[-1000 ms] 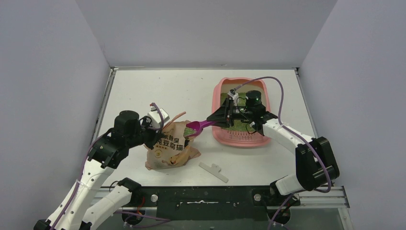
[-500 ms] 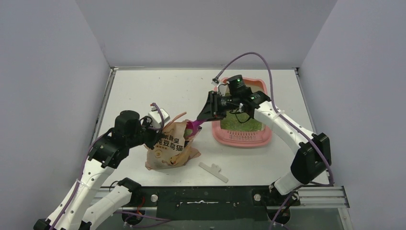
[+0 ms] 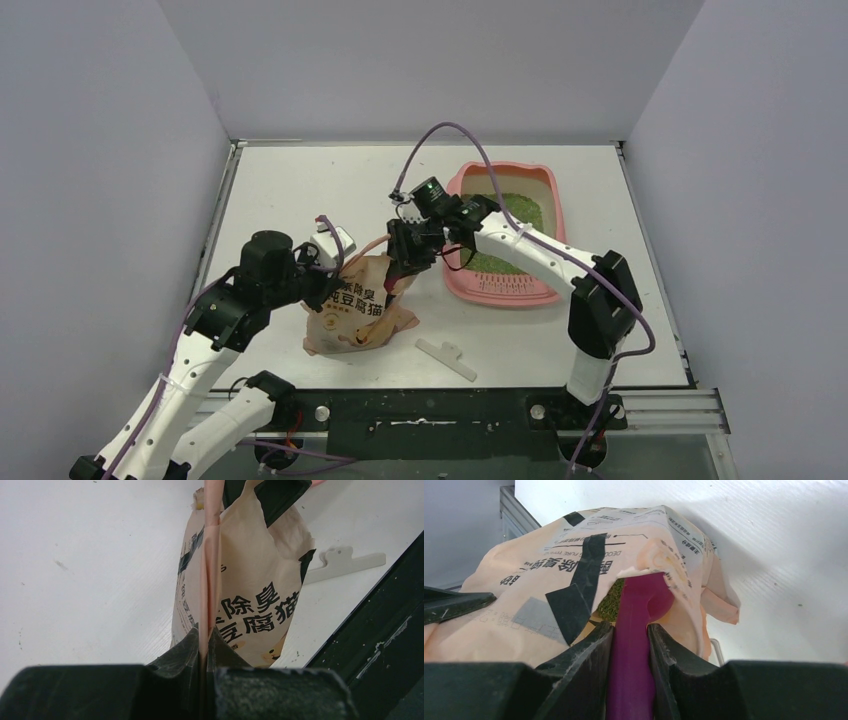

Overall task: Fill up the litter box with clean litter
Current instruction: 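Scoop the cat litter from the cat litter bag.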

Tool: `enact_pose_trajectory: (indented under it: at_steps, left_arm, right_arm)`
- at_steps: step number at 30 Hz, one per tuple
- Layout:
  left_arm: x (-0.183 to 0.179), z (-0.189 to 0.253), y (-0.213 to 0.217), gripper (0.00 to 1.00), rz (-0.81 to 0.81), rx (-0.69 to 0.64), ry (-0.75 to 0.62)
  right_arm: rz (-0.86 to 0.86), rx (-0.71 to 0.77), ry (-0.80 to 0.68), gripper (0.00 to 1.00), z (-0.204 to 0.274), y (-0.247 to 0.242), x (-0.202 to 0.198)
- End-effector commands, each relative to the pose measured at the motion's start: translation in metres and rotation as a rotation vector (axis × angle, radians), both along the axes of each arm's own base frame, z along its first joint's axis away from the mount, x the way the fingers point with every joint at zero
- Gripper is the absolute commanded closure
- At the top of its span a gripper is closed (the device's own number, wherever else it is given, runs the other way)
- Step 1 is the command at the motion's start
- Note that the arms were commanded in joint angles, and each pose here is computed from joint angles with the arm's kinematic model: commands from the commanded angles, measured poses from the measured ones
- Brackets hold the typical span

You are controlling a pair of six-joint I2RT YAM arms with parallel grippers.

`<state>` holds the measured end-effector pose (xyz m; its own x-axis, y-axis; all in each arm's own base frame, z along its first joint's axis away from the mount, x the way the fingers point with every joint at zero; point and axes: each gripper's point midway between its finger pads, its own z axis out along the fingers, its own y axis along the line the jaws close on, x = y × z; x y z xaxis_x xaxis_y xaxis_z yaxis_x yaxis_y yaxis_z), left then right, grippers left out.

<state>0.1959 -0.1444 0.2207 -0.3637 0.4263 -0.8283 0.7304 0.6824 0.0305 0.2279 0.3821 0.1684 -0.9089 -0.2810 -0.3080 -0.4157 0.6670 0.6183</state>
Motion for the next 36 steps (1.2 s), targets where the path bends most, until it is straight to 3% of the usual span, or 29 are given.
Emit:
enact_pose_trajectory:
  at_steps: [1, 7, 15, 26, 36]
  left_arm:
    - [0.012, 0.046, -0.017, 1.0, -0.033, -0.114, -0.145]
    - [0.012, 0.047, -0.019, 1.0, -0.036, -0.119, -0.142]
    - [0.011, 0.048, -0.017, 1.0, -0.03, -0.12, -0.148]
    - [0.012, 0.051, -0.016, 1.0, -0.023, -0.12, -0.157]
    - [0.014, 0.055, -0.016, 1.0, -0.016, -0.126, -0.169]
  right_arm:
    - [-0.024, 0.055, 0.048, 1.0, -0.002, -0.006, -0.004]
    - [-0.046, 0.336, 0.138, 1.0, 0.038, -0.003, 0.002]
    - [-0.077, 0.586, 0.195, 1.0, 0.077, -0.007, 0.011]
    - [-0.142, 0.751, 0.271, 1.0, 0.09, -0.028, 0.016]
    - [-0.202, 0.75, 0.271, 1.0, 0.08, -0.057, 0.02]
